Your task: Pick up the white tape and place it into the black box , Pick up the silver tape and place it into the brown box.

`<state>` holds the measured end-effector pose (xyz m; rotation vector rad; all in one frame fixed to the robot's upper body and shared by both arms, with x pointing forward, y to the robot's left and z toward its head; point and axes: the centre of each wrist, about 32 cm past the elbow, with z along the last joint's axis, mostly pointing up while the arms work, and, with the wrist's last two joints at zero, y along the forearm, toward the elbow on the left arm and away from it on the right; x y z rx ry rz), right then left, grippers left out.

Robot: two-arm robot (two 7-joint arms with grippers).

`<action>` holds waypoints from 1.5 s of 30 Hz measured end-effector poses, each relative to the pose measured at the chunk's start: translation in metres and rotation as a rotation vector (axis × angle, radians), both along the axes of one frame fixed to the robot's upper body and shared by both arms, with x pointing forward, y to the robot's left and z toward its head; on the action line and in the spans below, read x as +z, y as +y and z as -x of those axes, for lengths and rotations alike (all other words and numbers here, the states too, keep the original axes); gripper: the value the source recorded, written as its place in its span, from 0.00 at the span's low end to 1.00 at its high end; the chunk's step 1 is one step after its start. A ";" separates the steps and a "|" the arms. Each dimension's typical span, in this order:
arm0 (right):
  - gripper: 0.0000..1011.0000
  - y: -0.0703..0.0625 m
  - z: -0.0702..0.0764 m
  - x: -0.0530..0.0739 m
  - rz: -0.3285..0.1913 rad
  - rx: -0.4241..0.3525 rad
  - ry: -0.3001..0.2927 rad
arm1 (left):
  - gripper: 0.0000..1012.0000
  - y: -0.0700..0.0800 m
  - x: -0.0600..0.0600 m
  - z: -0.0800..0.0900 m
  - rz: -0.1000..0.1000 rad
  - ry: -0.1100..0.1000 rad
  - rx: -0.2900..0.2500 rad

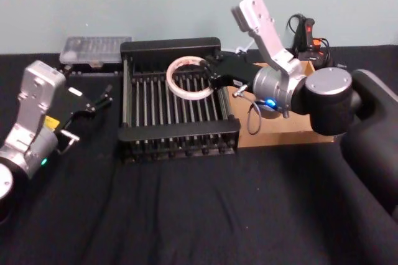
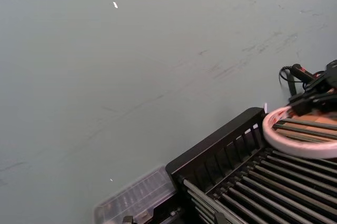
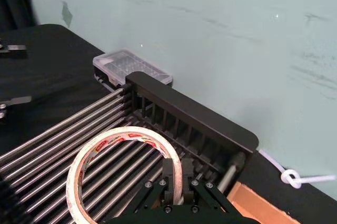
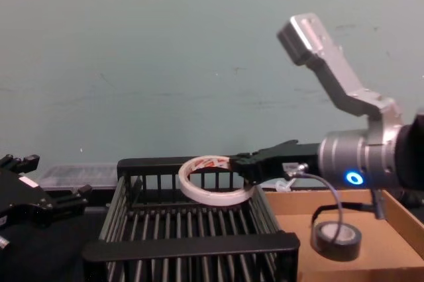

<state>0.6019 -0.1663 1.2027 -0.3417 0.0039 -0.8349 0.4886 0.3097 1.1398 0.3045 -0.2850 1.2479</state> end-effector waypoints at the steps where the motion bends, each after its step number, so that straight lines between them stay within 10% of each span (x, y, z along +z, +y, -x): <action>1: 0.10 0.002 -0.001 -0.001 0.002 0.000 0.002 | 0.99 0.000 0.000 0.000 0.000 0.000 0.000; 25: 0.10 0.017 -0.012 -0.014 0.048 0.001 0.036 | 0.99 0.000 0.000 0.000 0.000 0.000 0.000; 45: 0.68 0.016 -0.012 -0.014 0.045 0.003 0.036 | 0.99 0.000 0.000 0.000 0.000 0.000 0.000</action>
